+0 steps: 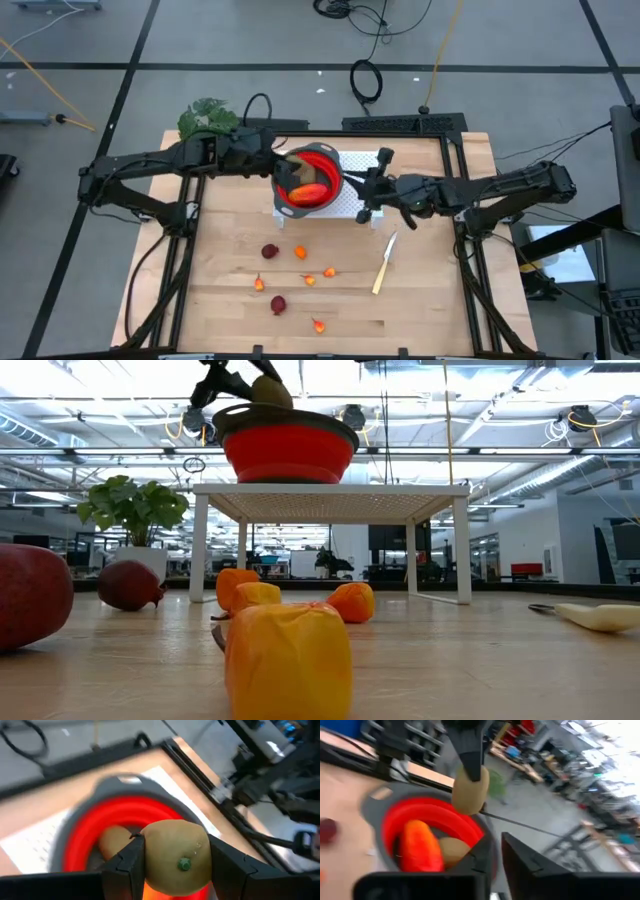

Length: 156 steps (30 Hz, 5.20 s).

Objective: Pick & Place Fruit
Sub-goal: Put the brown kiwi into the orange strainer bowl on the shelf, then put the red pomegranate into the orange strainer bowl on the shelf

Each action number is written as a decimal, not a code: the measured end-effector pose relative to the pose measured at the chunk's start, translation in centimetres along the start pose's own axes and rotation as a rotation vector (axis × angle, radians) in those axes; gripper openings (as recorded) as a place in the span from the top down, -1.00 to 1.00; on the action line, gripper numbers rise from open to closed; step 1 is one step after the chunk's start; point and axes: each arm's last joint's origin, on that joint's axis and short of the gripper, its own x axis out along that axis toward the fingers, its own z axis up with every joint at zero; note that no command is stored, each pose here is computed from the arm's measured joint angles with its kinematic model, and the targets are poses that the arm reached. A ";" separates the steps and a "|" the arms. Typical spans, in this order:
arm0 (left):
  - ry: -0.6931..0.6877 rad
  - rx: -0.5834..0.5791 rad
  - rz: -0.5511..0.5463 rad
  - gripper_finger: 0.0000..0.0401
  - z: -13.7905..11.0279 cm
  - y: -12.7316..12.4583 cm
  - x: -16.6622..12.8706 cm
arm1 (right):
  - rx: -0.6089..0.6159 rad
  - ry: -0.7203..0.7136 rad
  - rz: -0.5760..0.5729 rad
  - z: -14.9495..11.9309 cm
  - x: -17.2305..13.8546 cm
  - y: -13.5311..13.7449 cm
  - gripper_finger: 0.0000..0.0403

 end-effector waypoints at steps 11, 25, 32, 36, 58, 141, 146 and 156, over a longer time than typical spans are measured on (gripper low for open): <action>0.254 -0.218 -0.286 0.16 0.9 0.7 -0.2 | 0.092 -0.074 0.322 -0.6 -2.7 -3.0 0.98; 0.380 -0.346 -0.611 0.13 2.5 -0.3 -0.8 | 0.144 -0.184 0.530 -2.8 -6.4 -4.4 1.00; 0.384 -0.384 -0.582 0.13 2.4 -0.2 -0.2 | 0.233 -0.277 0.493 -4.9 -7.3 -4.0 1.00; 0.395 -0.412 -0.498 0.13 2.0 0.3 1.3 | 0.279 -0.317 0.480 -5.9 -7.8 -3.8 1.00; 0.162 0.001 -0.059 0.13 2.1 4.2 4.5 | 0.360 -0.332 0.484 -6.6 -9.3 -4.2 1.00; 0.108 0.920 0.335 -0.44 -4.0 -2.6 3.8 | 0.367 -0.313 0.431 -6.6 -9.2 -4.4 1.00; 0.079 0.855 0.255 -0.43 -1.3 -4.6 1.2 | 0.367 -0.313 0.431 -6.6 -9.2 -4.4 1.00; 0.415 0.546 -0.046 -0.04 -1.0 -5.0 -3.4 | 0.367 -0.313 0.431 -6.6 -9.2 -4.4 1.00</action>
